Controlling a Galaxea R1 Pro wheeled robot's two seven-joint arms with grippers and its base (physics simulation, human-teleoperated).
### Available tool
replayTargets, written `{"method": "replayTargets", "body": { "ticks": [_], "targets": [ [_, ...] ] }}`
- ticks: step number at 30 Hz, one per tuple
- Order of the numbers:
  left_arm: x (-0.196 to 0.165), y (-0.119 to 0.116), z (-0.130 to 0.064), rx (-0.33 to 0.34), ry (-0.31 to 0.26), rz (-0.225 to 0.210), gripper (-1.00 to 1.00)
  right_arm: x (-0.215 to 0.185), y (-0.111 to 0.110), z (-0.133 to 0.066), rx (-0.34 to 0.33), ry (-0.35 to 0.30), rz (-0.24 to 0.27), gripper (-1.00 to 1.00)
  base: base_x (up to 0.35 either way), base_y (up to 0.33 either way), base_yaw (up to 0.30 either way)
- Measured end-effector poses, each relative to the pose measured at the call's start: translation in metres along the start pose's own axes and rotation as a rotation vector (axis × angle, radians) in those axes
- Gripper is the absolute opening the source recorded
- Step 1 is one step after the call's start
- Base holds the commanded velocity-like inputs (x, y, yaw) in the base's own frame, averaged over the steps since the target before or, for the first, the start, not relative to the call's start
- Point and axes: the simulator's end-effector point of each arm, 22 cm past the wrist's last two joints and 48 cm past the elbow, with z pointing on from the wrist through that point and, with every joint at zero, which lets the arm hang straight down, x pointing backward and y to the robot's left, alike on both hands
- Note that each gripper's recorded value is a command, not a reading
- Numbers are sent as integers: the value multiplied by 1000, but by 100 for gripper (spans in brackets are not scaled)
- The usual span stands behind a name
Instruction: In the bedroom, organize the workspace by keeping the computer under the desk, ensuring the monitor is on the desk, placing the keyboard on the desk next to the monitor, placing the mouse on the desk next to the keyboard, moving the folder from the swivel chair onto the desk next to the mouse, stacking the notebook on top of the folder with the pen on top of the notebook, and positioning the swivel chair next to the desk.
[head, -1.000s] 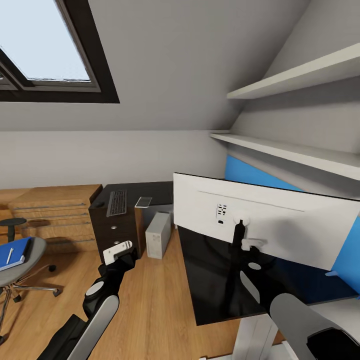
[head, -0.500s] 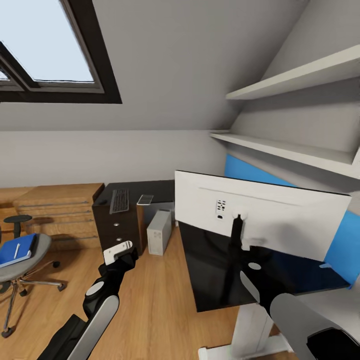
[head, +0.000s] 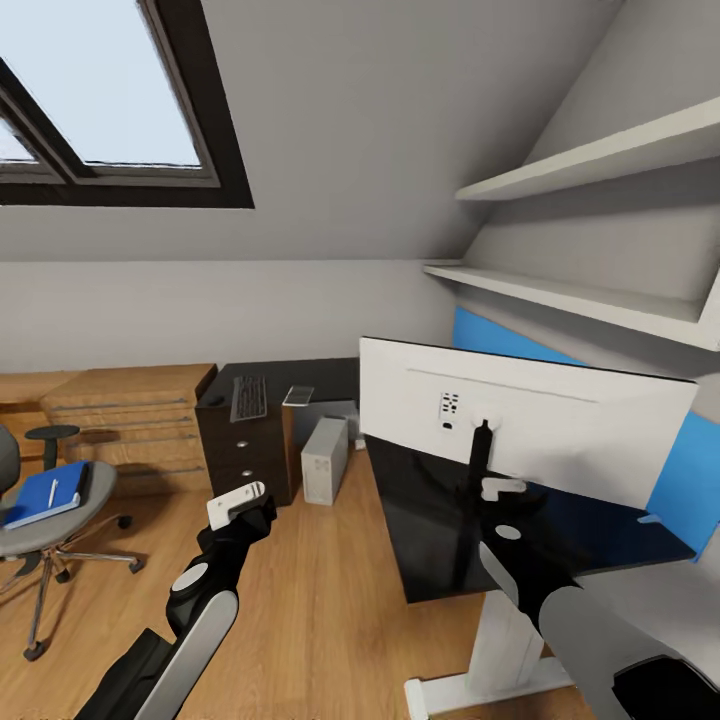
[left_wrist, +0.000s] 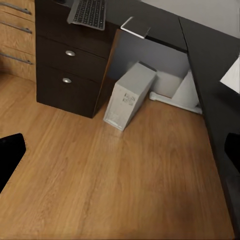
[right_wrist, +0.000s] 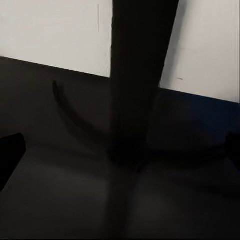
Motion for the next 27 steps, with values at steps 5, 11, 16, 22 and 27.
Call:
{"method": "replayTargets", "body": {
  "ticks": [5, 11, 16, 22, 27],
  "targets": [
    [0, 0, 0, 0, -1, 0, 100, 0, 3, -1, -6, 4, -3, 100, -30, 302, 0],
    [0, 0, 0, 0, -2, 0, 100, 0, 13, -2, -19, 17, -1, 100, 74, 245, 0],
    [0, 0, 0, 0, -1, -1, 100, 6, 20, -3, -31, 75, -8, 100, 24, 58, 0],
    [0, 0, 0, 1, 0, -1, 100, 17, 40, -8, -62, 172, -20, 100, 5, 12, 0],
    [0, 0, 0, 1, 0, -2, 100, 34, 67, -23, -107, 329, -63, 100, 1, 2, 0]
  ]
}}
